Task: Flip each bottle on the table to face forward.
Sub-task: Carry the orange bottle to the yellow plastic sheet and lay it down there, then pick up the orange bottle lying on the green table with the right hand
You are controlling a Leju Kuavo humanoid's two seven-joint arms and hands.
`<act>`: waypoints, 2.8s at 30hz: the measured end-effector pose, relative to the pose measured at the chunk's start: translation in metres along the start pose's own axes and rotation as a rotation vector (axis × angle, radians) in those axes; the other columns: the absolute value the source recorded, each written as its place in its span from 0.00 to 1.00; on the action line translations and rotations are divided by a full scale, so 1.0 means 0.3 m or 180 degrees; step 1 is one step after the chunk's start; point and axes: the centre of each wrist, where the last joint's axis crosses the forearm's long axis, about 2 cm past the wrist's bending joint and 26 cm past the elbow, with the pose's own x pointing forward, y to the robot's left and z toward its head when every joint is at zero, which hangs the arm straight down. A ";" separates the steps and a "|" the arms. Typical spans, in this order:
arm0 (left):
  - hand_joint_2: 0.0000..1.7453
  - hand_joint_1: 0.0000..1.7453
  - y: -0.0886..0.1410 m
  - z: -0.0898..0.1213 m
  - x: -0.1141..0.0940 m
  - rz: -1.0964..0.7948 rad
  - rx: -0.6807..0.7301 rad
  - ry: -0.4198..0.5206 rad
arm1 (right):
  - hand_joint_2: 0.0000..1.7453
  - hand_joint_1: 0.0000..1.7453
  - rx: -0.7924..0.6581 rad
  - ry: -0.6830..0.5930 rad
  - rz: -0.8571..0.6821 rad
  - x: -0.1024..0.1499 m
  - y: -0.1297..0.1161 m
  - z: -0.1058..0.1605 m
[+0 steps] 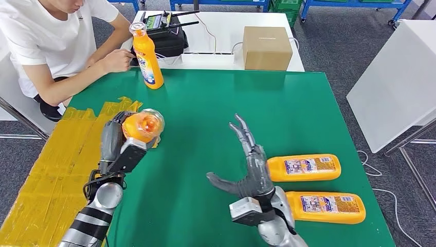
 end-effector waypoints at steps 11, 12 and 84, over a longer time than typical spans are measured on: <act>1.00 1.00 0.056 0.002 -0.068 -0.0589 -0.0019 -0.0008 | 1.00 0.00 -0.0225 -0.0181 0.0017 0.047 -0.113 0.011; 1.00 1.00 0.058 0.002 -0.071 -0.0710 -0.0045 -0.0009 | 1.00 0.00 -0.0230 -0.0183 -0.0012 0.049 -0.116 0.012; 1.00 0.00 -0.010 0.222 -0.394 -0.1845 -0.1270 0.0560 | 1.00 0.00 -0.0358 0.0119 -0.0411 -0.002 -0.265 0.066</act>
